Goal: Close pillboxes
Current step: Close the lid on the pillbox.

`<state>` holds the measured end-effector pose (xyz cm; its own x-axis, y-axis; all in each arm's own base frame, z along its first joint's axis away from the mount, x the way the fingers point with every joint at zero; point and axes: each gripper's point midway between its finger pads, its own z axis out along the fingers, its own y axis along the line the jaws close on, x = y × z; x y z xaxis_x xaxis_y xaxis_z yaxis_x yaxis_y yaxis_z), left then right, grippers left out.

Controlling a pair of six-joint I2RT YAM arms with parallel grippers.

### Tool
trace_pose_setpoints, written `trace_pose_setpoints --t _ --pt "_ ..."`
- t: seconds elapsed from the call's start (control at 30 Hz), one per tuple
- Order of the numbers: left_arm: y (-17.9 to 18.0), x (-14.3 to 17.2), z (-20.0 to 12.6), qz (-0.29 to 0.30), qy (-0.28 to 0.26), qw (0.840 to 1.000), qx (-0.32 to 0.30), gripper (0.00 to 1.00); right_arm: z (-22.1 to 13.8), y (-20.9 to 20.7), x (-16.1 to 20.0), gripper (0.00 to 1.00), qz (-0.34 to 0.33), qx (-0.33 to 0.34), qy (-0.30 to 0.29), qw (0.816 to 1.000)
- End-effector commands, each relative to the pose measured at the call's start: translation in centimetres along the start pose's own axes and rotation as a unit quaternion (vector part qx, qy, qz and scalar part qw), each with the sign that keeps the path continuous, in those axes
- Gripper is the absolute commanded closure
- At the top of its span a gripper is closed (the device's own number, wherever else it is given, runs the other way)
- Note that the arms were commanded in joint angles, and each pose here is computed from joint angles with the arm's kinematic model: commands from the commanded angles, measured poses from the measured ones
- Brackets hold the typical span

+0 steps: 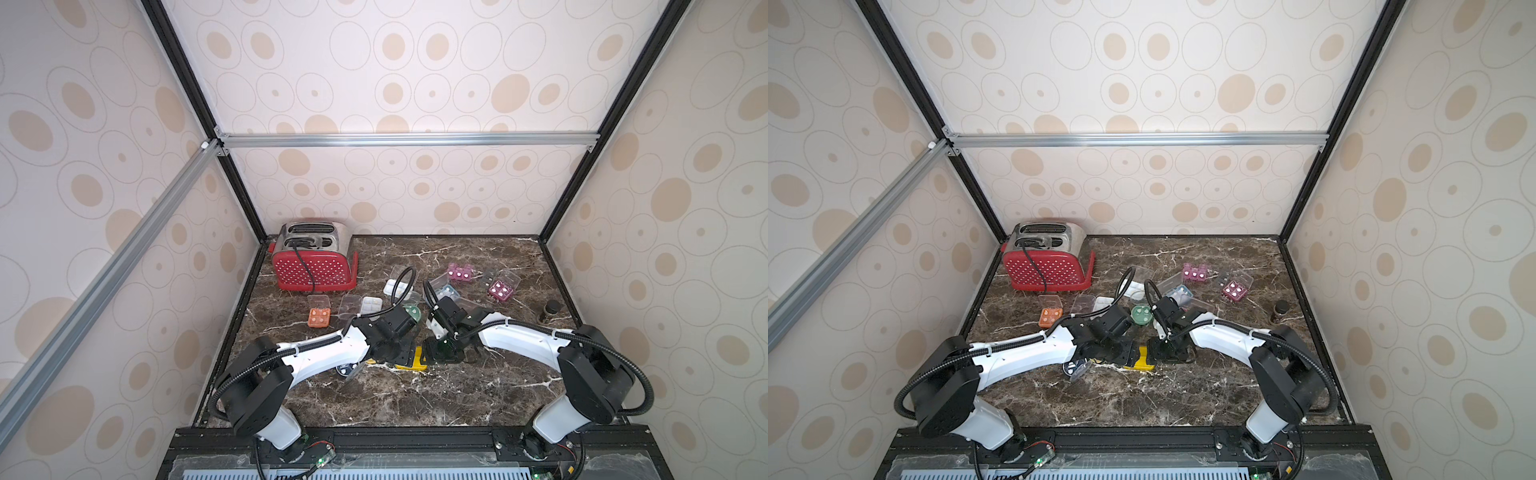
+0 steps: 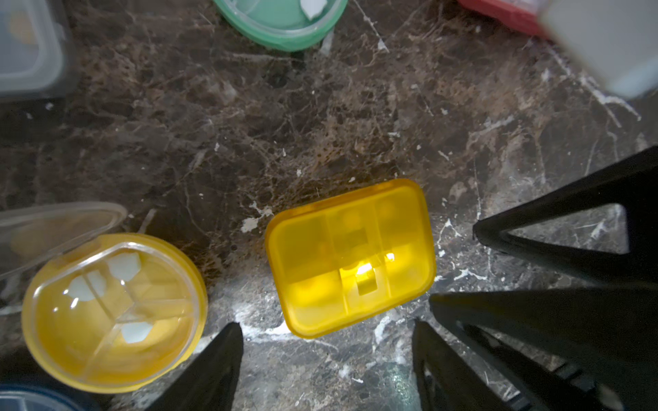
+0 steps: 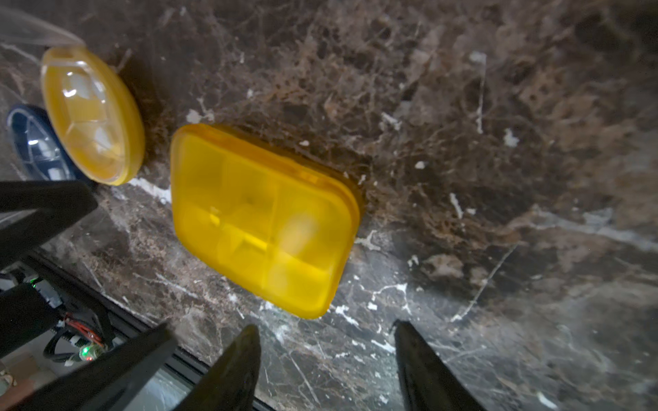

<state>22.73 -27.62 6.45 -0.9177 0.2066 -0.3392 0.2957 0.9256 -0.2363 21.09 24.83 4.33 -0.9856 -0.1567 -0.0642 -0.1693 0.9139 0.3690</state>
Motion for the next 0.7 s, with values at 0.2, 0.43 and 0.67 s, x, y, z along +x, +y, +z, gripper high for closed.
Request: trace_pose_setpoints --t 0.2,0.43,0.67 --pt "0.4 -1.2 1.3 0.007 -0.009 1.0 -0.013 0.28 0.7 -0.4 -0.4 0.47 0.009 0.019 0.002 1.0" --pt "1.8 -0.3 2.1 0.012 0.015 0.998 -0.051 0.32 1.4 -0.9 -0.8 0.49 -0.003 0.037 0.012 0.999" --pt "1.6 0.1 2.7 0.004 0.019 0.999 -0.043 0.39 2.0 -1.6 -0.3 0.54 -0.006 0.049 0.024 0.999"
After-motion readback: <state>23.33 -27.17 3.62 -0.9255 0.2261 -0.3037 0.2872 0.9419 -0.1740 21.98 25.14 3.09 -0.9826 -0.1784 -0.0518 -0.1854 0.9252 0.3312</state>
